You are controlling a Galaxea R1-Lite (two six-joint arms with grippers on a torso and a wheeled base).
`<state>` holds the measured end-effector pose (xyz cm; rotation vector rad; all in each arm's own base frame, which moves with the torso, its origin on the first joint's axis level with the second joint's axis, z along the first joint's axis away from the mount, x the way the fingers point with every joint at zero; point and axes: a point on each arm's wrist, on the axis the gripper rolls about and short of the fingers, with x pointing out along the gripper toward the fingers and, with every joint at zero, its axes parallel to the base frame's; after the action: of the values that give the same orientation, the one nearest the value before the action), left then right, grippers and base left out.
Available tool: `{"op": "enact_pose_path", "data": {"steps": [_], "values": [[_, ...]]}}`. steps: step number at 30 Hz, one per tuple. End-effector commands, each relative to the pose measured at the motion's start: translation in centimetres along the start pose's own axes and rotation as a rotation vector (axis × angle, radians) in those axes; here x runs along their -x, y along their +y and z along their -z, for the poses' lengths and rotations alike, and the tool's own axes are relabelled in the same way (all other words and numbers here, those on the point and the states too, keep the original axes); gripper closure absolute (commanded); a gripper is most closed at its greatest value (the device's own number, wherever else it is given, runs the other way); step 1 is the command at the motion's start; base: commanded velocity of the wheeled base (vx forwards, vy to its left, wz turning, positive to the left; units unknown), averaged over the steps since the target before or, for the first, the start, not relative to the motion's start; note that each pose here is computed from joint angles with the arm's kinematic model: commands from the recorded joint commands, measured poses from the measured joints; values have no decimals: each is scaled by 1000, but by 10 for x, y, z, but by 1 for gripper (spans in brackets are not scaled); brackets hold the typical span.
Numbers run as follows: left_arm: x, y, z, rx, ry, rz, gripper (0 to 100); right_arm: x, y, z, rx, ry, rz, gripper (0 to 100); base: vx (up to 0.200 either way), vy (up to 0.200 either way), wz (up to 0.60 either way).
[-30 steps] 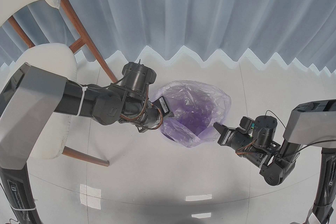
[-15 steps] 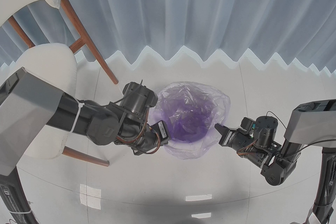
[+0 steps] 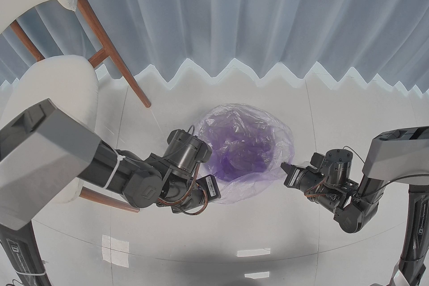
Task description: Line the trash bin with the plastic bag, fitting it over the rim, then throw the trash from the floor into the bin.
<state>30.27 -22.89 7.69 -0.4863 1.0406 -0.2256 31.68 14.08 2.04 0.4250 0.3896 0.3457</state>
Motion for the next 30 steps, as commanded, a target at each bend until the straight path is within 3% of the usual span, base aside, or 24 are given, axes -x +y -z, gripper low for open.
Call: {"op": "enact_pose_path", "data": {"steps": [1, 13, 30], "values": [[-28, 10, 5, 2, 0, -43, 100, -8, -8, 2, -4, -8, 28, 100, 0, 0, 0], [-51, 16, 15, -55, -13, -98, 100, -16, -18, 7, -5, 10, 71, 100, 0, 0, 0], [-61, 24, 12, -100, -31, -122, 100, -27, -31, 13, 68, -20, 118, 100, 0, 0, 0]]}}
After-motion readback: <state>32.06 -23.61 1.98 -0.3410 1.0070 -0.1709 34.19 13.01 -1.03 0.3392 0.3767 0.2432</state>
